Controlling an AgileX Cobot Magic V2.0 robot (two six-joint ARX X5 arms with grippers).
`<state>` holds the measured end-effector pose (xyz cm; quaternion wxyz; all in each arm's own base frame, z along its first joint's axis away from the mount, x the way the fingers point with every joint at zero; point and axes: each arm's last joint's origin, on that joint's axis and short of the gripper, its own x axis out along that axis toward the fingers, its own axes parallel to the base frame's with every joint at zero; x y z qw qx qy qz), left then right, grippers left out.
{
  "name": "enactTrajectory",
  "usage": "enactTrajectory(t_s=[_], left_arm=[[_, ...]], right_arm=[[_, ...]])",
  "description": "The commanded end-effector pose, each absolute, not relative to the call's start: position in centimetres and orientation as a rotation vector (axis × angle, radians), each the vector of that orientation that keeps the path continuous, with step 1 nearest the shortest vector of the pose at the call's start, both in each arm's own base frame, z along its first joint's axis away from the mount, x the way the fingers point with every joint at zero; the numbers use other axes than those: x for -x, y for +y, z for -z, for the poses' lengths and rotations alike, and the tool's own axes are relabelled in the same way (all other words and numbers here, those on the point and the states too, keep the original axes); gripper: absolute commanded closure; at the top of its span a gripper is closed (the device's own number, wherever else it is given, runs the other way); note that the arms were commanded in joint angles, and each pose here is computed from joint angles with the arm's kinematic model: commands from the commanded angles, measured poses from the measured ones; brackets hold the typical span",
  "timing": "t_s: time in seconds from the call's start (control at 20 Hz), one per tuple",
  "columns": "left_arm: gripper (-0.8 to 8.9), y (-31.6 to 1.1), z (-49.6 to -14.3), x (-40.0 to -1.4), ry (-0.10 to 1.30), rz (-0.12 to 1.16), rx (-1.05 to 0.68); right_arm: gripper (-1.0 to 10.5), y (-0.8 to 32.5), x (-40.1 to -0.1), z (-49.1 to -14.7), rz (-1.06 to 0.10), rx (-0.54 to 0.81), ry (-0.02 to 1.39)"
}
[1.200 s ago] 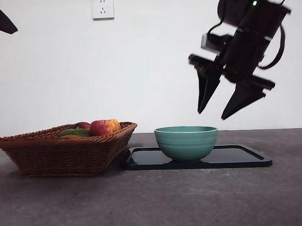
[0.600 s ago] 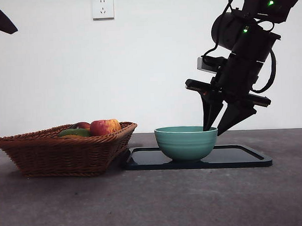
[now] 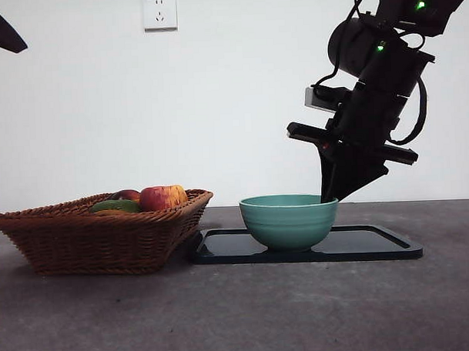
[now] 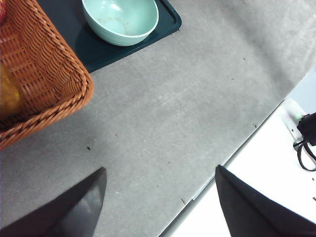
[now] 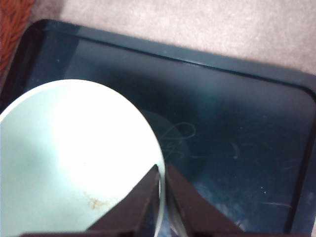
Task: Pick up the wifruite, put it on the bowl, pick up the plate, put it on desk
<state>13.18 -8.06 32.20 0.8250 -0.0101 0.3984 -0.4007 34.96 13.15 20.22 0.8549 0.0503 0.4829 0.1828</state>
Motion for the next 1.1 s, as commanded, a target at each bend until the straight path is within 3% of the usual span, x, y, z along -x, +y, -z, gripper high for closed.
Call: enactTrajectory(t_s=[0.05,0.3,0.65,0.8,1.1], left_arm=[[4.74,-8.2,-32.6,-13.2,0.828,0.873,0.006],[4.74,-8.2,-32.6,-13.2,0.83,0.872,0.006],[4.74,-8.1,-32.5,-13.1,0.85,0.87,0.006],[4.74,-8.1,-32.5,-13.1,0.851,0.869,0.006],[4.74,-8.1,-32.5,-13.1,0.851,0.87,0.006]], right_arm=[[9.3,13.5,-35.0,-21.7,-0.405,-0.099,0.963],[9.3,13.2,-32.5,-26.5,-0.44,-0.103,0.866],[9.3,12.6,-25.9,-32.2,-0.477,-0.063,0.853],[9.3,12.6,-22.9,-31.9,-0.46,-0.01,0.838],[9.3,13.7,-19.7,-27.3,-0.523,0.01,0.897]])
